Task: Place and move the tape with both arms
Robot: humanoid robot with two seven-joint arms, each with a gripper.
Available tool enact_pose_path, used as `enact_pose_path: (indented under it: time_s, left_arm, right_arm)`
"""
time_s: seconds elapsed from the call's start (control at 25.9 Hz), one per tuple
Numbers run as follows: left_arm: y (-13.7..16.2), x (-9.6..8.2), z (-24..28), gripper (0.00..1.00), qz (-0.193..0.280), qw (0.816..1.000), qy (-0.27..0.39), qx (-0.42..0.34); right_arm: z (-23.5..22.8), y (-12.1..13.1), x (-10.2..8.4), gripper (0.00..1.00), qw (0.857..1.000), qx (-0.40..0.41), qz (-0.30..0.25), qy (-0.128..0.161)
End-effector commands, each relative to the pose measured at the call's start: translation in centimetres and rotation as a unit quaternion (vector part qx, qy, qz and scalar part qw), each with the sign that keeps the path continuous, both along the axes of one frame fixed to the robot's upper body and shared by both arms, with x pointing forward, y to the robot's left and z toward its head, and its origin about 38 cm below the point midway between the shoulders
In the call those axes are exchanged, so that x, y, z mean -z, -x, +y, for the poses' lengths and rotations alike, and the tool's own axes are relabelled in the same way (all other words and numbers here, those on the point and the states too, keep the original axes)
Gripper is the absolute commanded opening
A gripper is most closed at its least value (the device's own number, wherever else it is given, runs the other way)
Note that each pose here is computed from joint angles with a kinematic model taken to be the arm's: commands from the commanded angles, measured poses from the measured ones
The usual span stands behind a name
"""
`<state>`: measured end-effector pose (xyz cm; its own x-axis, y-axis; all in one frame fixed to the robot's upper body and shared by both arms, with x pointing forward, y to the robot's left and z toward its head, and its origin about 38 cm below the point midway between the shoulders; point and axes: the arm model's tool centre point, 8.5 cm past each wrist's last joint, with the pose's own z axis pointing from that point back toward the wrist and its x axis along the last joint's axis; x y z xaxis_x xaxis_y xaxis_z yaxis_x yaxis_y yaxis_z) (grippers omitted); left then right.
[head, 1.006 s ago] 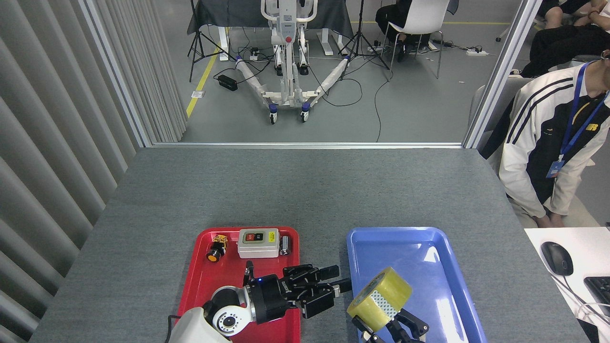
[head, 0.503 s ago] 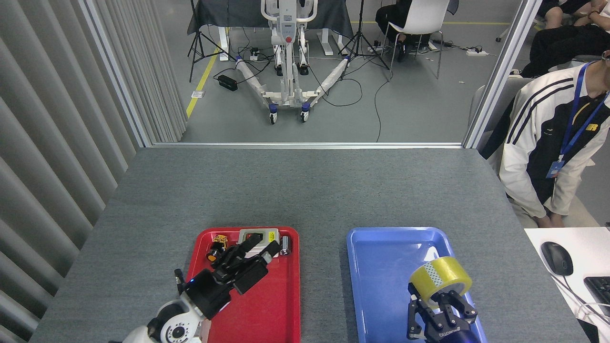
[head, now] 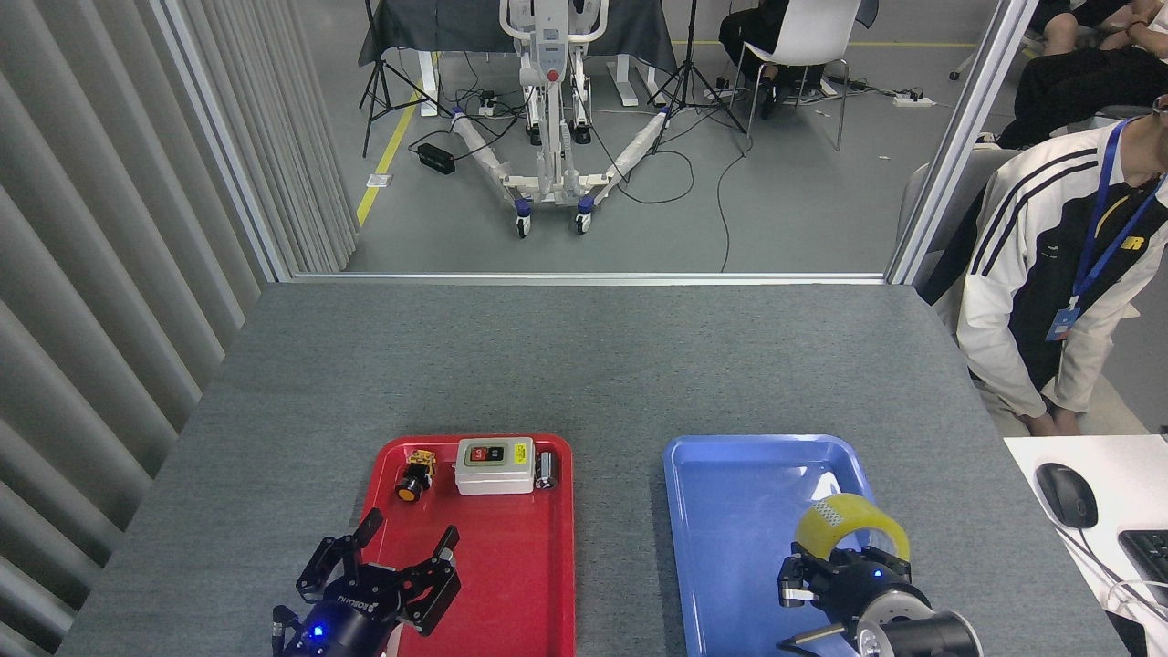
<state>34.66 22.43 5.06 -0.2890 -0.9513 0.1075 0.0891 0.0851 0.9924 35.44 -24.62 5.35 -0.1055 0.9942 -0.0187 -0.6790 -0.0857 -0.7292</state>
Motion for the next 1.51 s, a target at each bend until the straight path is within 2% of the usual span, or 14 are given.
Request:
enact_pose_path:
  time_s: [0.0, 0.08, 0.12, 0.15, 0.23, 0.5, 0.66, 0.7, 0.77, 0.89, 0.93, 0.97, 1.16, 1.47]
  left_arm:
    - [-1.0, 0.2, 0.7, 1.0, 0.035, 0.999, -0.015, -0.032]
    - [-1.6, 0.0, 1.7, 1.0, 0.034, 0.998, -0.02, -0.048]
    - [-1.9, -0.1, 2.2, 1.0, 0.033, 0.998, -0.021, -0.056]
    - [-2.2, -0.2, 2.5, 1.0, 0.029, 0.998, -0.021, -0.06]
    - [-2.2, 0.1, 2.9, 1.0, 0.03, 0.997, -0.023, -0.064]
    - [-2.4, -0.6, 3.2, 1.0, 0.007, 0.997, -0.012, -0.075]
    - [-2.4, -1.6, 3.3, 1.0, -0.045, 0.996, -0.003, -0.076]
    - [-2.4, -1.7, 3.3, 1.0, -0.051, 0.996, -0.002, -0.076]
    - [-2.4, -1.9, 3.4, 1.0, -0.058, 0.995, -0.001, -0.077]
    - [-2.4, -1.8, 3.3, 1.0, -0.059, 0.995, -0.001, -0.079]
    - [-2.3, -1.8, 3.4, 1.0, -0.058, 0.995, -0.002, -0.08]
    - [-2.3, -1.8, 3.4, 1.0, -0.058, 0.995, -0.001, -0.079]
    - [-2.0, -1.8, 3.5, 1.0, -0.073, 0.994, -0.002, -0.082]
    - [-1.9, -2.0, 3.8, 1.0, -0.087, 0.992, -0.003, -0.087]
  right_arm:
    - [0.6, -1.2, 0.0, 0.38, 0.999, -0.004, 0.034, -0.002]
    - [0.4, -2.0, 0.4, 0.79, 0.999, -0.002, 0.042, -0.001]
    - [0.3, -2.1, 0.5, 0.96, 0.999, -0.002, 0.043, 0.0]
    - [0.3, -2.0, 0.6, 0.99, 0.999, -0.003, 0.043, 0.001]
    - [0.5, -1.9, 0.7, 0.99, 0.999, -0.005, 0.042, 0.0]
    - [0.6, -1.3, 0.9, 1.0, 0.999, -0.009, 0.037, -0.003]
    - [0.0, -0.5, 0.3, 1.0, 0.999, -0.007, -0.033, -0.014]
    - [-0.5, -0.4, 0.1, 1.0, 0.998, -0.005, -0.068, -0.014]
    - [-1.2, -0.1, -0.5, 1.0, 0.986, -0.004, -0.168, -0.017]
    - [-2.7, 1.0, -1.9, 1.0, 0.942, 0.009, -0.334, -0.025]
    - [-2.9, 1.4, -2.2, 1.0, 0.928, 0.011, -0.371, -0.027]
    - [-2.7, 1.8, -2.2, 1.0, 0.922, 0.013, -0.385, -0.03]
    - [-2.2, 2.7, -1.0, 1.0, 0.927, 0.026, -0.373, -0.04]
    - [-1.7, 2.8, -0.6, 1.0, 0.928, 0.029, -0.367, -0.049]
